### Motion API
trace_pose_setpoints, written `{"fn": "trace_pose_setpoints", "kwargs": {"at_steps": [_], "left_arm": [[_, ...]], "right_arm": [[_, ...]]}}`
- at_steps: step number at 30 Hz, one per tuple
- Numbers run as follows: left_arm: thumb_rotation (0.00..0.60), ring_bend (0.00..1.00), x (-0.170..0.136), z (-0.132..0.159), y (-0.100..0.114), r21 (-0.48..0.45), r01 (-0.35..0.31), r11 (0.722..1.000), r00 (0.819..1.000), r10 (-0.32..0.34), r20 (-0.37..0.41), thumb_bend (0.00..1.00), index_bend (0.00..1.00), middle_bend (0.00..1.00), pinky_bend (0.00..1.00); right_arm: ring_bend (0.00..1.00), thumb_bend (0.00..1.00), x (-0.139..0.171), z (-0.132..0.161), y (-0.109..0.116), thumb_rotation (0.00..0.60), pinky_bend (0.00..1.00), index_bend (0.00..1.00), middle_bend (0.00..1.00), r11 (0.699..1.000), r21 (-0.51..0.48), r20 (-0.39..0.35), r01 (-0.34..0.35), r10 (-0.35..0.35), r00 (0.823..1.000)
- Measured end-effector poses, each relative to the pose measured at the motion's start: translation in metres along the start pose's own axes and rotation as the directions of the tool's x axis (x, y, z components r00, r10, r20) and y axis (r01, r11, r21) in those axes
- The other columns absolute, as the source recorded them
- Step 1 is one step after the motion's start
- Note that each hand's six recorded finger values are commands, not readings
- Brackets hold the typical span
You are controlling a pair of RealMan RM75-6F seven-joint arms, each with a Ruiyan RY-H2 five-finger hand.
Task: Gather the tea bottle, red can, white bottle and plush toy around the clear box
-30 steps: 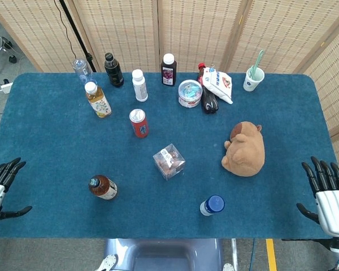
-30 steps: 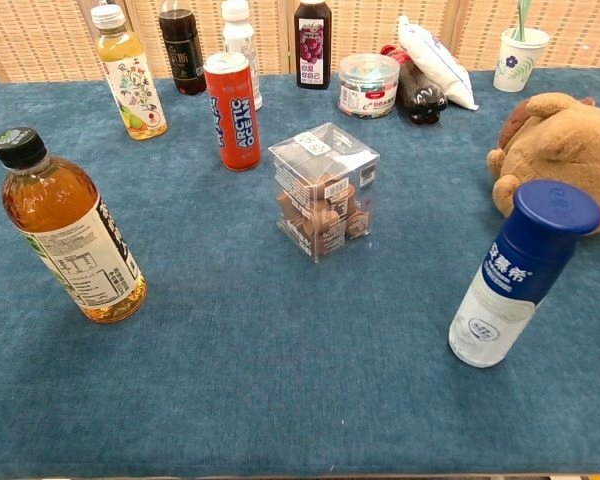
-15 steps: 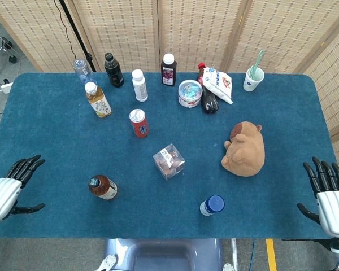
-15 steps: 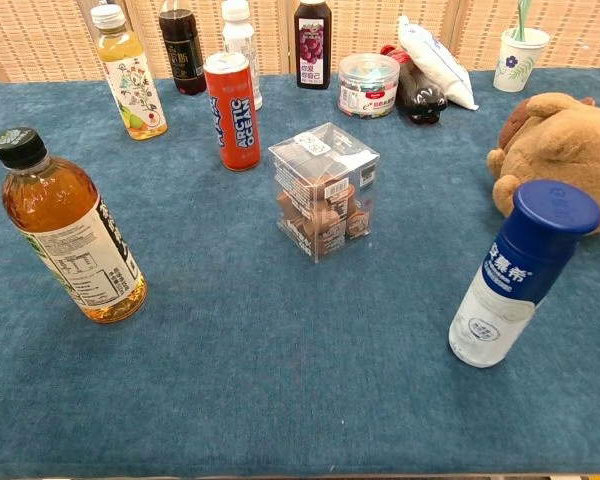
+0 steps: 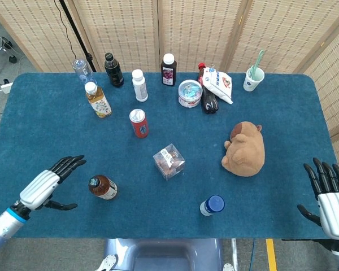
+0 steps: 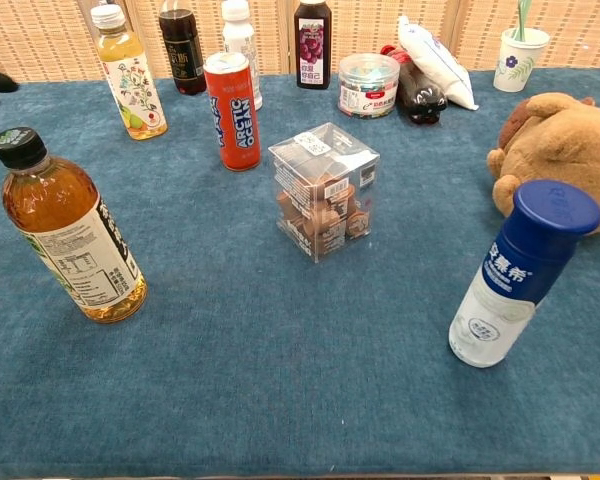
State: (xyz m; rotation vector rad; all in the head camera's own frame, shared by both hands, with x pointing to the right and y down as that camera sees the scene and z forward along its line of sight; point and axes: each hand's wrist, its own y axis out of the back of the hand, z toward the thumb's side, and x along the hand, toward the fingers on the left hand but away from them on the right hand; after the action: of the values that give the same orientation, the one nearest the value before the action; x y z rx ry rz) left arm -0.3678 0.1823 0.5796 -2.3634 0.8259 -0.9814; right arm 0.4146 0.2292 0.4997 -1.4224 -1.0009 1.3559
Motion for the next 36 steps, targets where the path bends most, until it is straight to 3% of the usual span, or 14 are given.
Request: {"fn": "trace_pose_setpoints", "kwargs": {"at_steps": [10, 16, 20, 25, 28, 36], "left_arm": [[0.600, 0.00, 0.028, 0.010, -0.012, -0.007, 0.063, 0.998, 0.997, -0.063, 0.039, 0.00, 0.00, 0.00, 0.04], [0.600, 0.01, 0.038, 0.010, -0.016, -0.028, 0.096, 0.995, 0.995, -0.096, 0.019, 0.00, 0.00, 0.00, 0.23], [0.600, 0.17, 0.046, 0.010, -0.020, -0.033, 0.119, 0.992, 0.993, -0.119, 0.003, 0.00, 0.01, 0.10, 0.38], [0.600, 0.31, 0.054, 0.009, -0.022, -0.029, 0.119, 0.992, 0.993, -0.120, -0.013, 0.01, 0.22, 0.26, 0.46], [0.600, 0.40, 0.059, 0.011, -0.023, -0.031, 0.110, 0.993, 0.994, -0.111, -0.017, 0.07, 0.36, 0.38, 0.50], [0.600, 0.49, 0.068, 0.014, -0.026, -0.048, 0.083, 0.995, 0.996, -0.085, -0.025, 0.14, 0.50, 0.49, 0.56]], "right_arm": [[0.00, 0.00, 0.001, -0.002, 0.003, 0.600, 0.00, 0.00, 0.00, 1.000, -0.009, 0.005, 0.010, -0.010, 1.000], [0.00, 0.00, 0.001, -0.003, 0.005, 0.600, 0.00, 0.00, 0.00, 1.000, -0.011, 0.010, 0.016, -0.016, 1.000], [0.00, 0.00, 0.000, -0.004, 0.004, 0.600, 0.00, 0.00, 0.00, 1.000, -0.014, 0.012, 0.011, -0.011, 1.000], [0.00, 0.00, 0.000, -0.004, 0.005, 0.600, 0.00, 0.00, 0.00, 1.000, -0.015, 0.013, 0.015, -0.015, 1.000], [0.00, 0.00, 0.000, -0.004, 0.005, 0.600, 0.00, 0.00, 0.00, 1.000, -0.018, 0.013, 0.014, -0.014, 1.000], [0.00, 0.00, 0.000, -0.005, 0.007, 0.600, 0.00, 0.00, 0.00, 1.000, -0.023, 0.012, 0.020, -0.019, 1.000]]}}
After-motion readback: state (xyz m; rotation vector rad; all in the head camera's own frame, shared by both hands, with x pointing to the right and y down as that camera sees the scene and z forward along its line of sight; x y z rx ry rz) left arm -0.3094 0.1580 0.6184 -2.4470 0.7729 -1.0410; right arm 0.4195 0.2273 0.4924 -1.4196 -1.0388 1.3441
